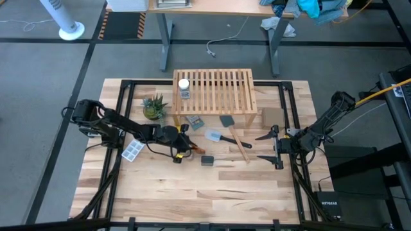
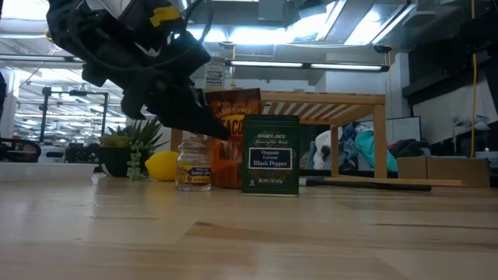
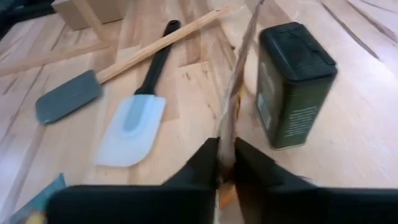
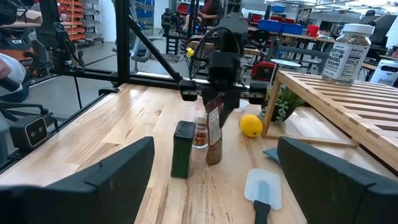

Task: Shelf spices
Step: Put the orange seasoning bag on the shelf

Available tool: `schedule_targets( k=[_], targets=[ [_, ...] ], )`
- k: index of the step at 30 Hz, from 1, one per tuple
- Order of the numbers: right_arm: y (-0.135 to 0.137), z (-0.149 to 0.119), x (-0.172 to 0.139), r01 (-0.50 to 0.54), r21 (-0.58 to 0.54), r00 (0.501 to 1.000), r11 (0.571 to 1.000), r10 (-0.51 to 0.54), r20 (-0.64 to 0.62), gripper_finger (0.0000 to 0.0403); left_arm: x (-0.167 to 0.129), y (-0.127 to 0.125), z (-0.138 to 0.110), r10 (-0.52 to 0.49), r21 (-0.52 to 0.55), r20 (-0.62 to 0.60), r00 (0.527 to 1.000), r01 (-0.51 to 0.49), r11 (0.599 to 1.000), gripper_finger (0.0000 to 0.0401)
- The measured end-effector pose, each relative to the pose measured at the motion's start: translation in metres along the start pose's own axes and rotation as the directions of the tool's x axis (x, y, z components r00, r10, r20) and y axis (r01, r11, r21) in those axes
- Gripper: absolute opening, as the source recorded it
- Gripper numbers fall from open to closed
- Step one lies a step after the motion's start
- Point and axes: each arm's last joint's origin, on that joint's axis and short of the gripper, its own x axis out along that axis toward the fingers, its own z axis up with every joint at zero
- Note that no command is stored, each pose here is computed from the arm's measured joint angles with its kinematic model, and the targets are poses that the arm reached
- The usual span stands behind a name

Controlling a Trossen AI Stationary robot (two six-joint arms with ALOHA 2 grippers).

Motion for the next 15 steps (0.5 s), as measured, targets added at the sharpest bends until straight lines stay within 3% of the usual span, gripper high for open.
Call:
schedule_targets(
  k=[2, 7, 15],
  targets=[
    [0.000, 0.000, 0.000, 0.000, 0.000, 1.000, 1.000, 0.000, 0.000, 0.0347, 0.000, -0.002, 0.001, -0.007, 0.018, 0.002, 1.000, 0.007, 1.000, 0.0013],
    [0.000, 0.000, 0.000, 0.000, 0.000, 1.000, 1.000, 0.000, 0.000, 0.0347, 0.000, -0.006, 0.003, 0.001, 0.022, 0.018, 1.000, -0.002, 1.000, 0.0016],
    [0.000, 0.000, 0.000, 0.000, 0.000, 1.000, 1.000, 0.000, 0.000, 0.0347, -0.005, -0.002, 0.022, 0.069, 0.048, 0.141, 0.988, -0.076, 0.996, 0.0006]
  ],
)
